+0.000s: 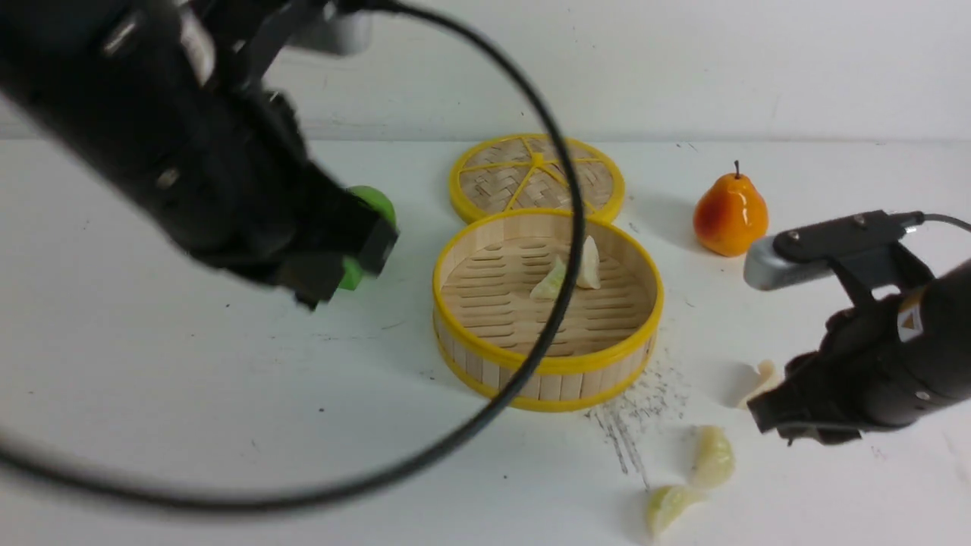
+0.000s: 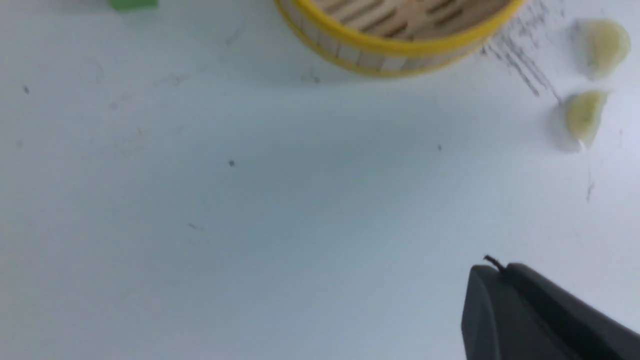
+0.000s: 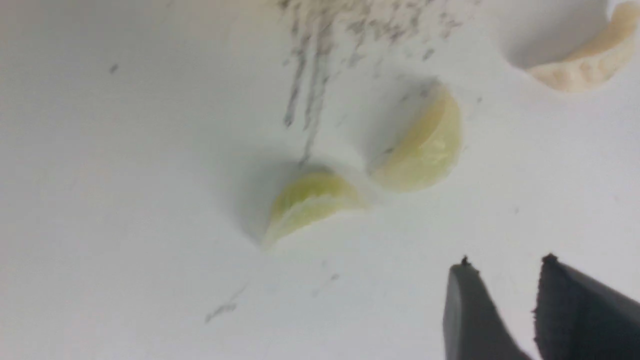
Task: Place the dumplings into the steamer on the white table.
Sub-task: 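Reach for and grasp a dumpling lying on the table beside the steamer, then place the dumpling in the bamboo steamer basket with the right gripper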
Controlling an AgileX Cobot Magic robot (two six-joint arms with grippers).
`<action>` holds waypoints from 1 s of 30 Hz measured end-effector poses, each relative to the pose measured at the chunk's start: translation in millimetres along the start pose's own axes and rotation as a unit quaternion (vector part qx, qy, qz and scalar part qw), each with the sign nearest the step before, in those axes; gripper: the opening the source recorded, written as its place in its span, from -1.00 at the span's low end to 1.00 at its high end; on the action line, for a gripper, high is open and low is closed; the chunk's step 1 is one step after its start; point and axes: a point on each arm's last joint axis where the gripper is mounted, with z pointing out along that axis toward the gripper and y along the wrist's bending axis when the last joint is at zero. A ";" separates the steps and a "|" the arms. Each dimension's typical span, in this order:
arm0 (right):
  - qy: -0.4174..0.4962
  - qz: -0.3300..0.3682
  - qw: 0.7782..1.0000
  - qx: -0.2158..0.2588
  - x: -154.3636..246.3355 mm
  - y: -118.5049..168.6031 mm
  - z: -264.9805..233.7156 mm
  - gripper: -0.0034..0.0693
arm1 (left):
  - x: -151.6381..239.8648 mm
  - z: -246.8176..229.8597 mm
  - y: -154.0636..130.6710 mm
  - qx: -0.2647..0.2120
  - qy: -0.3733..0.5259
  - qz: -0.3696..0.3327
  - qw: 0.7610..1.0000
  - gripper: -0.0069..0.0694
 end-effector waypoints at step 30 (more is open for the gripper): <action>0.045 0.098 0.994 0.017 -100.7 -50.6 113.3 -0.37 | 121.1 -25.6 15.6 0.017 -0.089 -0.003 0.996 -0.86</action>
